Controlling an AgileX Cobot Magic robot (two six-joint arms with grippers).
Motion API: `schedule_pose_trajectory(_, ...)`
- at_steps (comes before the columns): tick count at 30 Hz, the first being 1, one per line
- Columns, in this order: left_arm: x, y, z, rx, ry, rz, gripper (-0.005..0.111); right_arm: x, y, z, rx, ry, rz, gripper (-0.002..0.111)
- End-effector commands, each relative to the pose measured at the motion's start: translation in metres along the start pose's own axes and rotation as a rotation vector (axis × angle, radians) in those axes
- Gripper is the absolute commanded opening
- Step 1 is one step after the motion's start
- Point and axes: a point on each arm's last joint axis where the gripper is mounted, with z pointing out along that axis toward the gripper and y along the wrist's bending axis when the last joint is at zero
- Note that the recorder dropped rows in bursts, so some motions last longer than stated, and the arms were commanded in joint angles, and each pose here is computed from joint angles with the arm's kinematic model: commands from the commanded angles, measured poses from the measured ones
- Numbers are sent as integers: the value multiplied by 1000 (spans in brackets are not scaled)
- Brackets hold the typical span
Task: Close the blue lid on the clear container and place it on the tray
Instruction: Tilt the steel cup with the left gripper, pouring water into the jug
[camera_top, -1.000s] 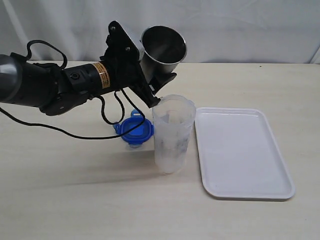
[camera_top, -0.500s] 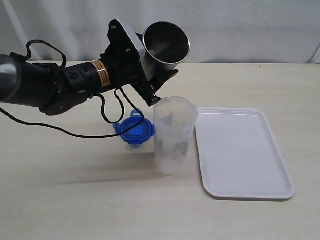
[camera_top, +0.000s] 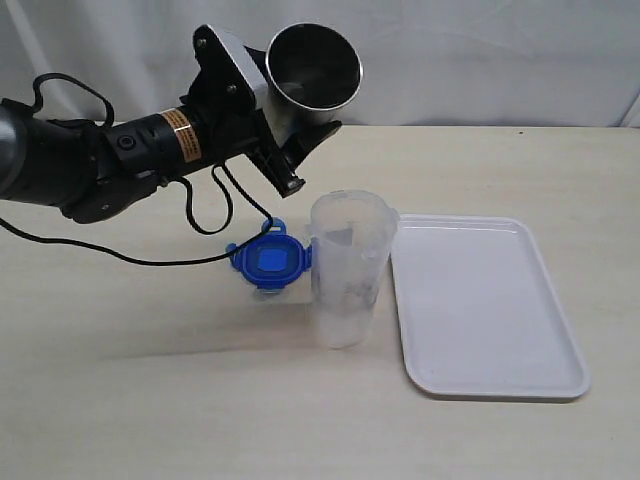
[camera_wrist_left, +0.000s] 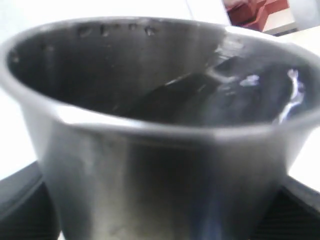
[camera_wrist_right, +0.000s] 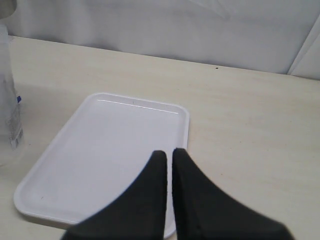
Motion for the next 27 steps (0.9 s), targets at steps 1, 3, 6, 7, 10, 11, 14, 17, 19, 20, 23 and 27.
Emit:
schedule_pose_trajectory(1, -16, 12, -3, -9, -90, 42, 0, 1, 0, 0, -3, -3, -3, 5)
schedule_pose_trajectory(3, -16, 11, -3, -5, -90, 43, 0, 1, 0, 0, -3, -3, -3, 5)
schedule_pose_trajectory(6, -17, 10, -3, -1, -92, 44, 0, 1, 0, 0, -3, -3, -3, 5)
schedule_pose_trajectory(7, -17, 10, -3, 0, -92, 45, 0, 1, 0, 0, -3, -3, -3, 5)
schedule_pose_trajectory(10, -17, 10, -3, 0, -92, 52, 0, 1, 0, 0, -3, -3, -3, 5)
schedule_pose_trajectory(11, -17, 10, -3, 0, -92, 54, 0, 1, 0, 0, -3, -3, -3, 5)
schedule_pose_trajectory(14, -17, 8, -3, 18, -93, 71, 0, 1, 0, 0, -3, -3, -3, 5)
schedule_pose_trajectory(17, -17, 7, -3, 35, -94, 85, 0, 1, 0, 0, -3, -3, -3, 5)
schedule_pose_trajectory(19, -17, 7, -3, 35, -94, 85, 0, 1, 0, 0, -3, -3, -3, 5)
schedule_pose_trajectory(20, -17, 7, -3, 35, -94, 85, 0, 1, 0, 0, -3, -3, -3, 5)
schedule_pose_trajectory(23, -17, 7, -3, 35, -94, 89, 0, 1, 0, 0, -3, -3, -3, 5)
schedule_pose_trajectory(27, -17, 7, -3, 34, -94, 122, 0, 1, 0, 0, -3, -3, -3, 5)
